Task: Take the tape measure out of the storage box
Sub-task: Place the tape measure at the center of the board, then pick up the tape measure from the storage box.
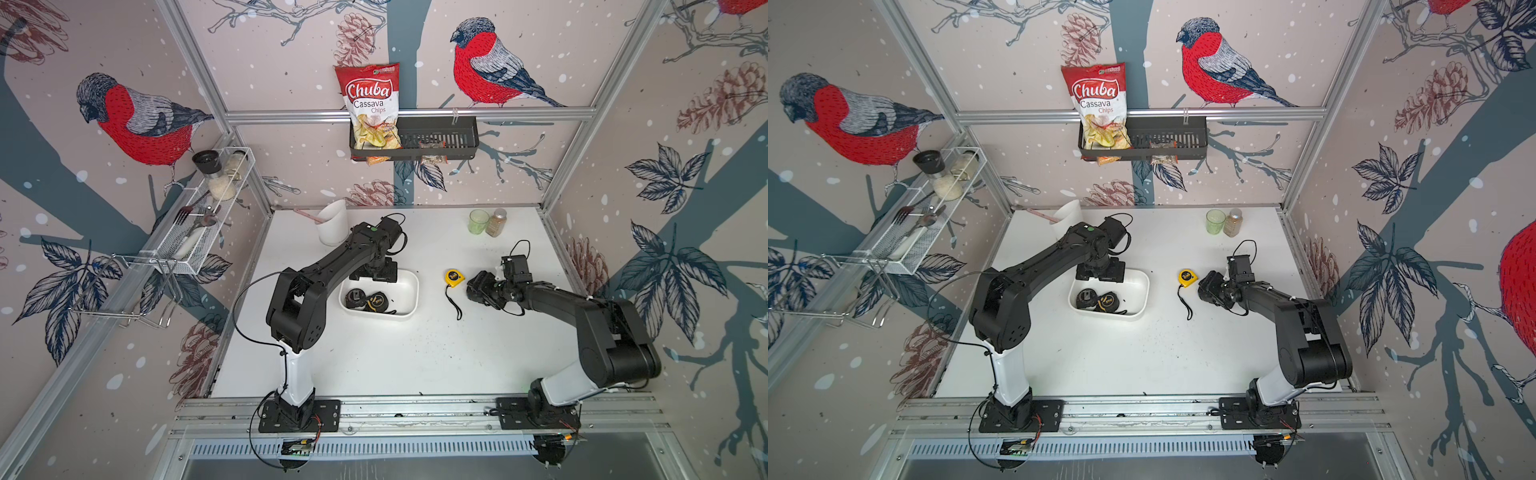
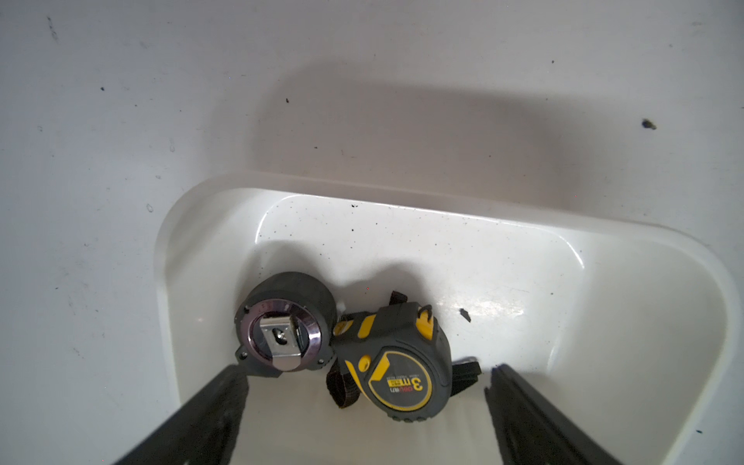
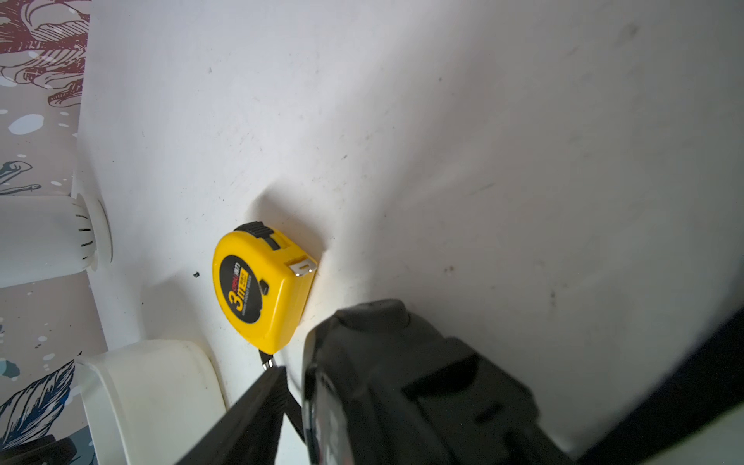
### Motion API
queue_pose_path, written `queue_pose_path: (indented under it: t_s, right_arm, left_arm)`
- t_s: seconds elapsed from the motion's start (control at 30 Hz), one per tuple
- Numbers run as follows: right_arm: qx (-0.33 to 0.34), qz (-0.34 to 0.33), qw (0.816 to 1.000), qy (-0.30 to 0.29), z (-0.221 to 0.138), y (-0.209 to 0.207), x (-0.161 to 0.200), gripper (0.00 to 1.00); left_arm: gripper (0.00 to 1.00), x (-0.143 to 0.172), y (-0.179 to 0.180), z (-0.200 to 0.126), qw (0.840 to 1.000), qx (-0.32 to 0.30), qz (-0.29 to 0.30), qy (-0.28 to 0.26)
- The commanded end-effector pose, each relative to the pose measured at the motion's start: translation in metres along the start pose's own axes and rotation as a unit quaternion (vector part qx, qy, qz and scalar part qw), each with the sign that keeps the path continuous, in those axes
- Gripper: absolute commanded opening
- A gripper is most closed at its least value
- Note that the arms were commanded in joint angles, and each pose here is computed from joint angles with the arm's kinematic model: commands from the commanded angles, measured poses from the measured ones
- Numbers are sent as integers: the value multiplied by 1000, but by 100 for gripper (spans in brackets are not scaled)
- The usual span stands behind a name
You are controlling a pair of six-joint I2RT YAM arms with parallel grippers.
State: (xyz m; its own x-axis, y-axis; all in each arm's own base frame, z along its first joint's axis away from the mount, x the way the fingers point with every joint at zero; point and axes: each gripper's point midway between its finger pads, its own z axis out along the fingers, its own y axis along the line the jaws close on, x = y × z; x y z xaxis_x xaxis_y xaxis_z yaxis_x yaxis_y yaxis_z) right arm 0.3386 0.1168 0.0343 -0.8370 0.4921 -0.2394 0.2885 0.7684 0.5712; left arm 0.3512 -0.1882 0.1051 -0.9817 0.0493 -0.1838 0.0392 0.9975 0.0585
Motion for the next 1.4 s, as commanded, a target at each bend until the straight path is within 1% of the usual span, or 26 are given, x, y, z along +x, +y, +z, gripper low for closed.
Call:
queue_pose_path:
  t_s: [0.0, 0.13, 0.3, 0.47, 0.67, 0.8, 0.9, 1.07, 1.17, 1.37]
  right_arm:
    - [61, 12, 998, 17, -2, -28, 14, 77]
    - [67, 12, 998, -7, -12, -25, 7, 83]
    - [83, 10, 995, -60, -32, -23, -11, 91]
    - [83, -10, 993, -89, -46, -13, -24, 94]
    - [40, -34, 991, -124, -68, 22, -43, 94]
    - [18, -47, 990, -133, -77, 42, -53, 94]
    - [5, -54, 990, -133, -78, 52, -56, 94]
    - [2, -53, 991, -120, -72, 52, -53, 95]
    - [2, -55, 992, -117, -71, 52, -52, 95]
    - [3, -54, 992, -114, -68, 50, -52, 95]
  left_arm:
    - [97, 4, 3, -1, 1000, -9, 8, 6]
    - [96, 5, 5, -2, 1000, -12, 10, 8]
    - [97, 7, 4, 1, 1000, -11, 14, 11]
    - [97, 14, 9, 7, 999, -31, 34, 25]
    - [97, 32, 9, 25, 995, -60, 66, 48]
    - [97, 42, -3, 37, 995, -38, 72, 61]
    - [97, 46, -15, 40, 995, -16, 77, 64]
    - [97, 56, -35, 43, 991, 22, 109, 75]
    - [97, 65, -36, 51, 988, 25, 125, 88]
    - [97, 68, -35, 61, 987, 21, 133, 92]
